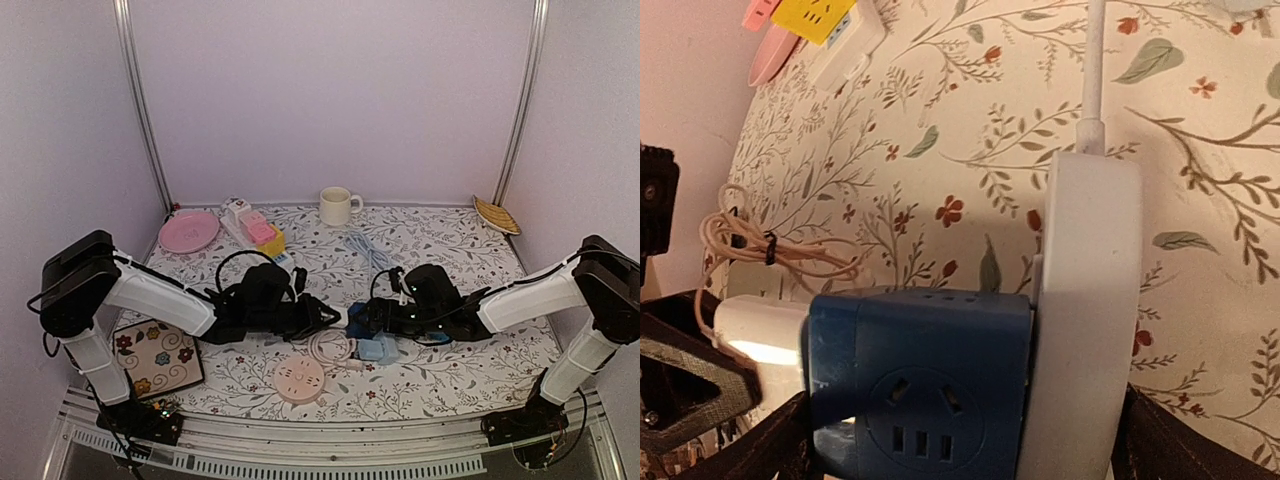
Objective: Pull the plug off the socket
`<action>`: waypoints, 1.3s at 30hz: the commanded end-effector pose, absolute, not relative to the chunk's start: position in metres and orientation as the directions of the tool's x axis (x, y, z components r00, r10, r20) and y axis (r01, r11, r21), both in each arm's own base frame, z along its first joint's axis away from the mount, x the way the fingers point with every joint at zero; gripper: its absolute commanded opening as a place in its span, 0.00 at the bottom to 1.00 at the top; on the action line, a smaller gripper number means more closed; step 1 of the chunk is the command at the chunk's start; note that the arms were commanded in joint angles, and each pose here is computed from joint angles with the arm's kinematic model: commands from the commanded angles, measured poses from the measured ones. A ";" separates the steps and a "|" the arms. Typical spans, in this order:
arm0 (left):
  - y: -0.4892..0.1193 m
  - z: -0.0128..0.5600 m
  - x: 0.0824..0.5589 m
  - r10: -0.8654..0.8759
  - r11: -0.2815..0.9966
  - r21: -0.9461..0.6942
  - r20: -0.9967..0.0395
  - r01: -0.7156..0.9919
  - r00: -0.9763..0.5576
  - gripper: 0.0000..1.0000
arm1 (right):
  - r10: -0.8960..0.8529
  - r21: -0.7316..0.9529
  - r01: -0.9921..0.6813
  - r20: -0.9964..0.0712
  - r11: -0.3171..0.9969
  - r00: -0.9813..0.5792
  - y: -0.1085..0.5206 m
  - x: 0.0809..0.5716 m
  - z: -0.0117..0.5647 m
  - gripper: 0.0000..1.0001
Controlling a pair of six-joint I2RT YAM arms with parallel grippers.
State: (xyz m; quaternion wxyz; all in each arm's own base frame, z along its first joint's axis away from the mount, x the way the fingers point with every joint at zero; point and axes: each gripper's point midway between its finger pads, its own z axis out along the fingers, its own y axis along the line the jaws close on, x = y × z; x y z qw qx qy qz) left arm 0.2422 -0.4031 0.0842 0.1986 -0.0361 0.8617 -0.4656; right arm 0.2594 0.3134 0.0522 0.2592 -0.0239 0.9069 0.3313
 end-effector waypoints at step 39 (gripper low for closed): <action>-0.173 0.054 0.315 -0.385 0.820 -0.569 -0.464 -0.065 -0.798 0.10 | 0.129 0.496 -0.183 -0.530 0.849 -0.838 0.260 0.258 0.071 1.00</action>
